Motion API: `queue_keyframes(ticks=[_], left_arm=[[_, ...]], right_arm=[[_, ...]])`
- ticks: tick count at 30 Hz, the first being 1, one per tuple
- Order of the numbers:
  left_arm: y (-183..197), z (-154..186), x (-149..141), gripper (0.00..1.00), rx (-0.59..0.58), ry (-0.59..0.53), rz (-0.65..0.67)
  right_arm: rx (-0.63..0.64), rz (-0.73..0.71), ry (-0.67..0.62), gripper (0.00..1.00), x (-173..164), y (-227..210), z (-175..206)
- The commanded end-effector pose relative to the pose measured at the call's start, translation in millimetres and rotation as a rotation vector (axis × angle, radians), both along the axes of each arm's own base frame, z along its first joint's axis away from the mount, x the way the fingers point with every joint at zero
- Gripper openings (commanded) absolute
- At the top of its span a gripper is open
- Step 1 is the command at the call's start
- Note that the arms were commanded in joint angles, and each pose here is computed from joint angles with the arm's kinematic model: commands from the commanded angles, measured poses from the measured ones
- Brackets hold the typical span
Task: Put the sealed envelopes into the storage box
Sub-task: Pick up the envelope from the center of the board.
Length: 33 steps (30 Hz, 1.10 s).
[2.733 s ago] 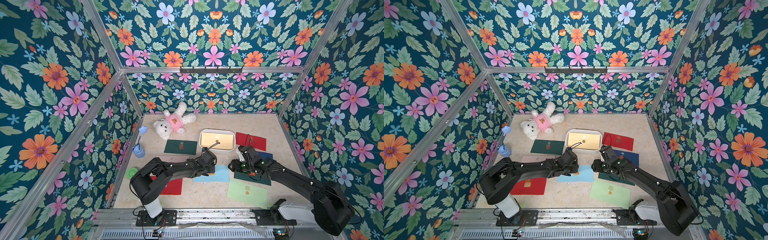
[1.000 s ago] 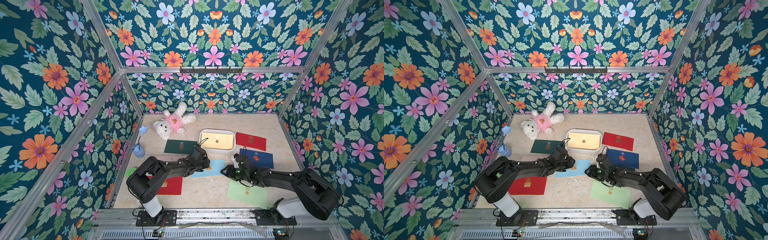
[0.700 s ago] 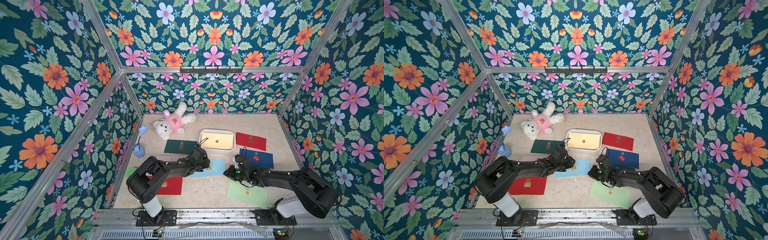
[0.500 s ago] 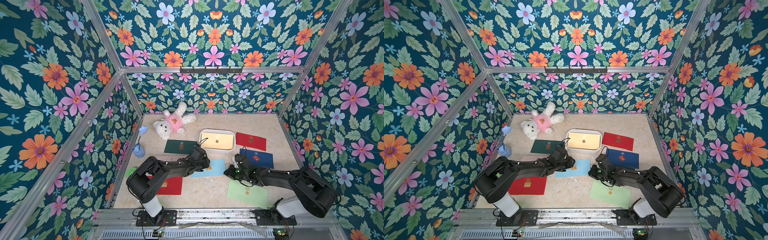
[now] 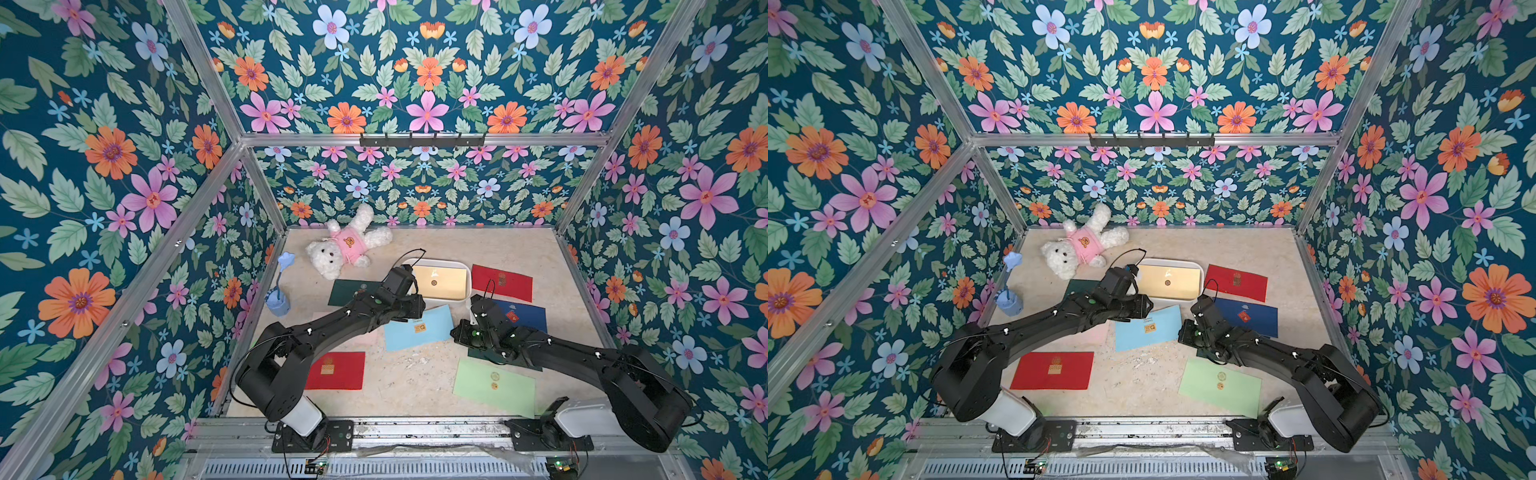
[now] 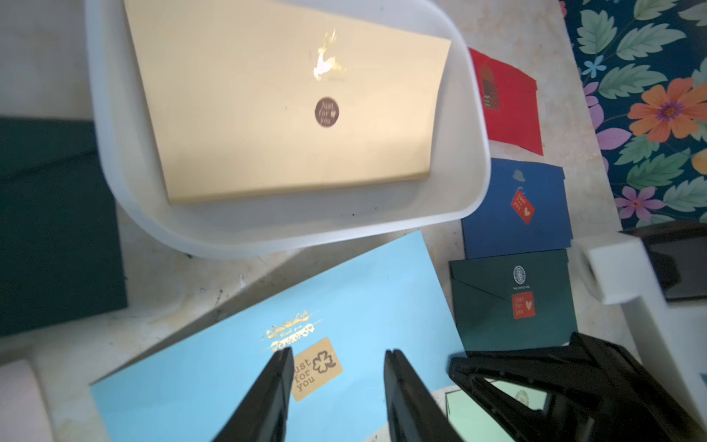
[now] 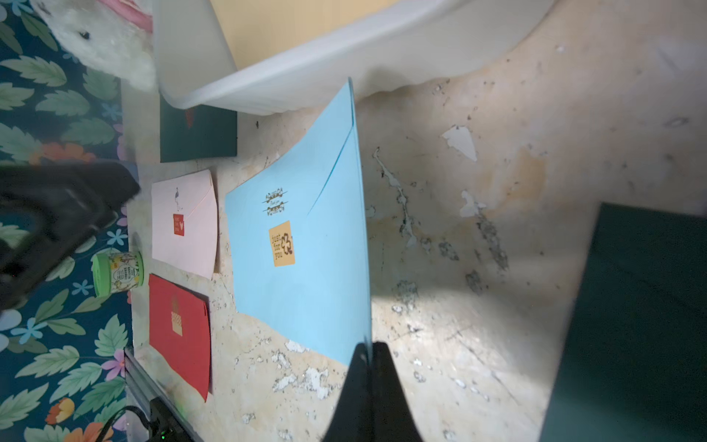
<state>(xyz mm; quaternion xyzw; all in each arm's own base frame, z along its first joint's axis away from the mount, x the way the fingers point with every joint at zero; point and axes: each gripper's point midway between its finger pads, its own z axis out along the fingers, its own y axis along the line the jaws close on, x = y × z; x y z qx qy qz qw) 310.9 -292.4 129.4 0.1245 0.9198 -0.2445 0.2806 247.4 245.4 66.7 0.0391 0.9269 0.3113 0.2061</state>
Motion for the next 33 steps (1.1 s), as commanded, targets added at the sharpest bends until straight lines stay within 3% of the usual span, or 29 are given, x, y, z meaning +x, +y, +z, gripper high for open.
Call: queue_keyframes(ticks=[1,8,17,24,33], left_arm=[[16,2,-9,0.47,0.109,-0.04,-0.168],[37,10,-18,0.47,0.091,-0.127,-0.448],[23,17,-26,0.48,0.008,-0.222,-0.726],[19,23,-21,0.49,-0.043,-0.248,-0.826],[18,14,-37,0.5,-0.09,-0.215,-0.914]], right_arm=[[-0.081,0.068,-0.073,0.0,1,-7,8],[-0.101,0.202,-0.229,0.0,-1,-5,45],[-0.064,0.367,-0.354,0.0,-12,8,83],[-0.03,0.434,-0.393,0.0,-17,16,100],[-0.009,0.476,-0.431,0.0,-21,20,111]])
